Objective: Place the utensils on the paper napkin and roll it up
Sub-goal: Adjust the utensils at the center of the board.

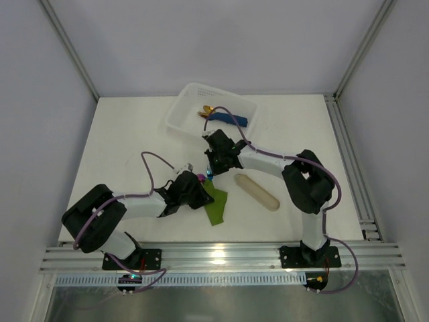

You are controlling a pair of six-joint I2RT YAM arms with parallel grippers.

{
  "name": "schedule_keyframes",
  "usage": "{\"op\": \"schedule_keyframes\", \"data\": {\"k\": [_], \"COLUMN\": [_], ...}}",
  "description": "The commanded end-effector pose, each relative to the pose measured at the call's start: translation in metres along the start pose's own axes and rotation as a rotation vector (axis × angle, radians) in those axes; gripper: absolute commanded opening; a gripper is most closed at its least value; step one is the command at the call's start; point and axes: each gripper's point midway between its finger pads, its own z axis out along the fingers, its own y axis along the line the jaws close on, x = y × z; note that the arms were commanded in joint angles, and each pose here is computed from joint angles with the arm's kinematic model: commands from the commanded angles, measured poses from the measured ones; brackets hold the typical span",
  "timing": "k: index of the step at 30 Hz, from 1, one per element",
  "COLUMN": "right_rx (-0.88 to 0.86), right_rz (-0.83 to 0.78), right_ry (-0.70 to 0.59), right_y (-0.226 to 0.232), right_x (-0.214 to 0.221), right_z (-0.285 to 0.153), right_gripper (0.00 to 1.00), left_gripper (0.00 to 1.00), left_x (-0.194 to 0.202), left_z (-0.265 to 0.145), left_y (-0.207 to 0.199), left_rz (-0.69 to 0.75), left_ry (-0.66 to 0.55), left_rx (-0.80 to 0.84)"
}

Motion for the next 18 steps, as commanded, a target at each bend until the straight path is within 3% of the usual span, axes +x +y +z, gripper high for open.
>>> {"op": "schedule_keyframes", "data": {"k": [1,18], "right_rx": [0.140,0.079], "right_rz": [-0.070,-0.047], "right_ry": [0.006,0.043], "right_y": [-0.026,-0.017], "right_x": [-0.010,0.003], "right_z": [-0.001,0.033], "right_gripper": [0.04,0.04], "left_gripper": [0.00,0.00], "left_x": [0.000,-0.001], "left_z": [0.004,0.003], "left_y": [0.006,0.004], "left_rz": [0.018,0.025], "left_ry": [-0.001,-0.003], "left_rx": [-0.047,-0.040]}}
